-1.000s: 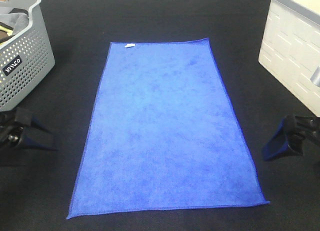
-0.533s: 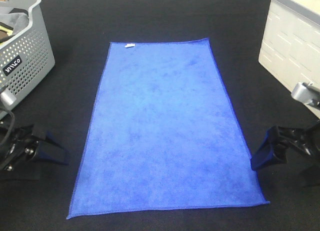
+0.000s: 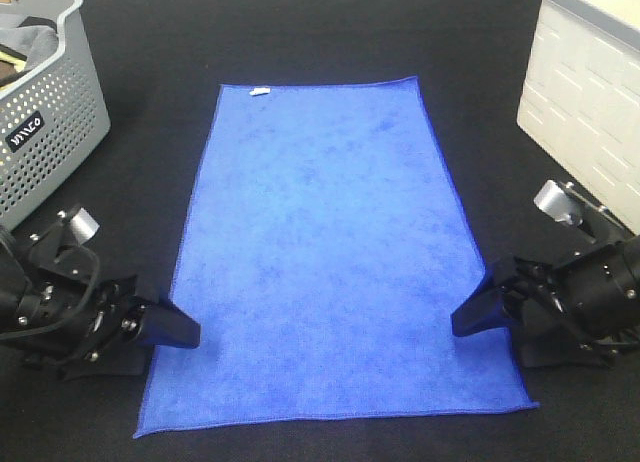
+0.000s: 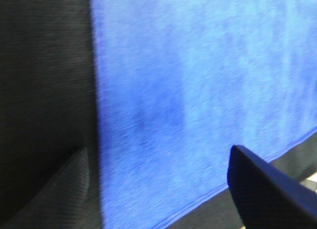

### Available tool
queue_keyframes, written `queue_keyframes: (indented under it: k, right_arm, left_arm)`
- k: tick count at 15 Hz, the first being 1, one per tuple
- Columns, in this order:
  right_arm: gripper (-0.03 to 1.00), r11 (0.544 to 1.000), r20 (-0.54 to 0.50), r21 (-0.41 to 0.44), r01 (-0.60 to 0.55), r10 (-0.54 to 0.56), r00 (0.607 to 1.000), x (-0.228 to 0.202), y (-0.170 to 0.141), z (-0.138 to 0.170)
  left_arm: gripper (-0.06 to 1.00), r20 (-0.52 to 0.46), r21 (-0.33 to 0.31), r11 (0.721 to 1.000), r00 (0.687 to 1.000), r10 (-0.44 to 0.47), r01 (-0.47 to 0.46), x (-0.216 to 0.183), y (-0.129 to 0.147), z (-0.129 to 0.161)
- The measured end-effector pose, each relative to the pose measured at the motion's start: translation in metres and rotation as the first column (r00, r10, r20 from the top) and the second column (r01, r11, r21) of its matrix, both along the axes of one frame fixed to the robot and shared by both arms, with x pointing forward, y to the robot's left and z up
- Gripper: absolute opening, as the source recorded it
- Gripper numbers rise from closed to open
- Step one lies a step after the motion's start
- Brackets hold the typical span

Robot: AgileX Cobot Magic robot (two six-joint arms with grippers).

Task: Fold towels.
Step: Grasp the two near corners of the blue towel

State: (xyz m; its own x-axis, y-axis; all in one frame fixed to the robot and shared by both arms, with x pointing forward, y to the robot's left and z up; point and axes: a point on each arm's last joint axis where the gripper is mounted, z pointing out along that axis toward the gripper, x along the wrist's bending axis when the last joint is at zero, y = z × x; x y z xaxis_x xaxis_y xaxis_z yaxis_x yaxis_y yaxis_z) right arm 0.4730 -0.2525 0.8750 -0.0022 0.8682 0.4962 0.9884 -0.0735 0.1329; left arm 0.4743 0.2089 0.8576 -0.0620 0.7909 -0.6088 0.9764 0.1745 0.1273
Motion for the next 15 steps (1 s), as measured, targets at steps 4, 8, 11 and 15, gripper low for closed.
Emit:
queue_keyframes:
  k: [4, 8, 11, 15]
  right_arm:
    - [0.57, 1.0, -0.038, 0.029, -0.012, 0.013, 0.999, 0.0, 0.024, -0.014]
    - [0.19, 0.999, -0.053, -0.012, 0.049, -0.049, 0.997, 0.001, 0.02, -0.018]
    - [0.0, 0.997, -0.062, -0.025, 0.073, -0.074, 0.995, 0.001, 0.018, -0.02]
    - [0.0, 0.998, -0.024, -0.016, 0.066, -0.067, 0.997, 0.0, 0.019, -0.002]
  left_arm:
    - [0.6, -0.026, -0.104, 0.995, 1.0, 0.004, -0.007, 0.011, -0.01, -0.012]
    - [0.25, -0.046, -0.077, 0.997, 0.999, 0.011, -0.014, 0.01, -0.008, -0.02]
    - [0.0, -0.046, -0.06, 0.998, 0.999, 0.003, -0.005, 0.01, -0.007, -0.022]
    - [0.0, -0.026, -0.04, 0.998, 0.999, -0.047, 0.046, 0.007, -0.006, -0.006]
